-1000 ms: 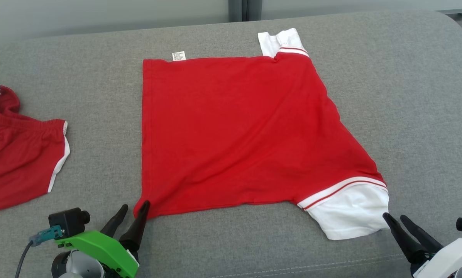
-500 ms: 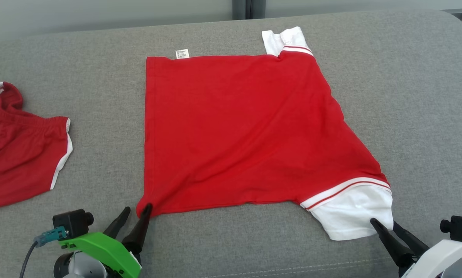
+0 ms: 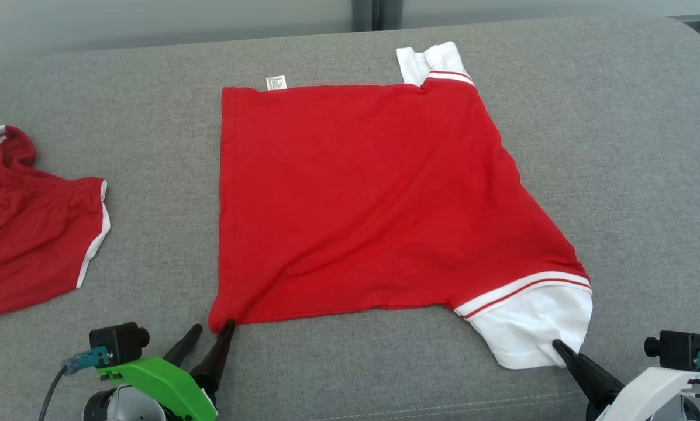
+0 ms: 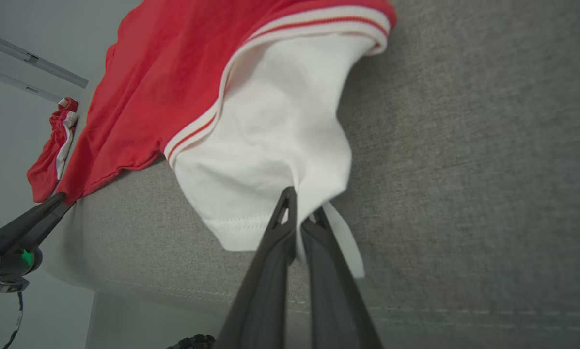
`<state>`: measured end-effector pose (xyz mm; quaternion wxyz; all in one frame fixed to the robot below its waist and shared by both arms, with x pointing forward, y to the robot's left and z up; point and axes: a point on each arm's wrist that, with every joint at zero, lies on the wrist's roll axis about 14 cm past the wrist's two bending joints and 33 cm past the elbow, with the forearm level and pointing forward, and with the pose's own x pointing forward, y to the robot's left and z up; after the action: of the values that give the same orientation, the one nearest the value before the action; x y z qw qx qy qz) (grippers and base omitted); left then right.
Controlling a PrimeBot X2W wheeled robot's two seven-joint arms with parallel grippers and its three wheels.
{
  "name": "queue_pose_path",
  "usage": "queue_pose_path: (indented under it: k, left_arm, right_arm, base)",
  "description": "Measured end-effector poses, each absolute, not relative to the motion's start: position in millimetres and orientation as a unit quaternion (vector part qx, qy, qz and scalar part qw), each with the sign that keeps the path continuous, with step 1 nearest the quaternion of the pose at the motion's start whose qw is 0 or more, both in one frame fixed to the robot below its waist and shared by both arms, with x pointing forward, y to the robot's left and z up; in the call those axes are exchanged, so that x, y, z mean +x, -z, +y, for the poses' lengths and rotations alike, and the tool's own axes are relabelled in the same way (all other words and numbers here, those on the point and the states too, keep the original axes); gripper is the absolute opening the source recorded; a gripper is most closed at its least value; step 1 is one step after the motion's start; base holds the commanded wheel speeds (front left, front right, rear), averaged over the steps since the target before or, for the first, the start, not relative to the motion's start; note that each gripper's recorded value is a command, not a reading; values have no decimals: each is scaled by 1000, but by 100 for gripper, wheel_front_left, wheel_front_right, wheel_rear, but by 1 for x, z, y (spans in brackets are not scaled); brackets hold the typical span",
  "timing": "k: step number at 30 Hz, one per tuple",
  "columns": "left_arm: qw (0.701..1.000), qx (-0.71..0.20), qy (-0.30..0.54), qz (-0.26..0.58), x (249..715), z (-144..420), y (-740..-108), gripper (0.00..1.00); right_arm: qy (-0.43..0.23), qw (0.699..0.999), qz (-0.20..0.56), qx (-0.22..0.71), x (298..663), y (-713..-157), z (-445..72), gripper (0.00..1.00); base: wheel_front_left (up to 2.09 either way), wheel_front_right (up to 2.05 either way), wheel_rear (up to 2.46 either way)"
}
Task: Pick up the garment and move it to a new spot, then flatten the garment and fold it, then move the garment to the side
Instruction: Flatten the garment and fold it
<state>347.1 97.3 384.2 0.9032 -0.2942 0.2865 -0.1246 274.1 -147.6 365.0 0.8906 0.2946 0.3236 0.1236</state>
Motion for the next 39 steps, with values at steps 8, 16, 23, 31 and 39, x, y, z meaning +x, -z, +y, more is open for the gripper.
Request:
queue_pose_path:
  k: [8,16,23,31,39]
  left_arm:
    - [901,-291,132,293,346,93,-383,47]
    - [901,-291,135,291,347,92,-384,0]
    - [912,-294,142,250,362,92,-403,0]
    - [923,-285,157,205,373,93,-424,0]
    - [930,-233,174,224,363,97,-414,0]
  right_arm:
    - [-121,889,324,299,273,-365,-147,0]
    - [-122,889,321,302,275,-367,-147,0]
    - [-115,884,292,347,288,-380,-136,0]
    - [-100,873,242,412,308,-406,-135,0]
    - [-96,869,237,424,309,-411,-138,0]
  base:
    - [0,0,0]
    - [0,0,0]
    - [0,0,0]
    - [0,0,0]
    - [0,0,0]
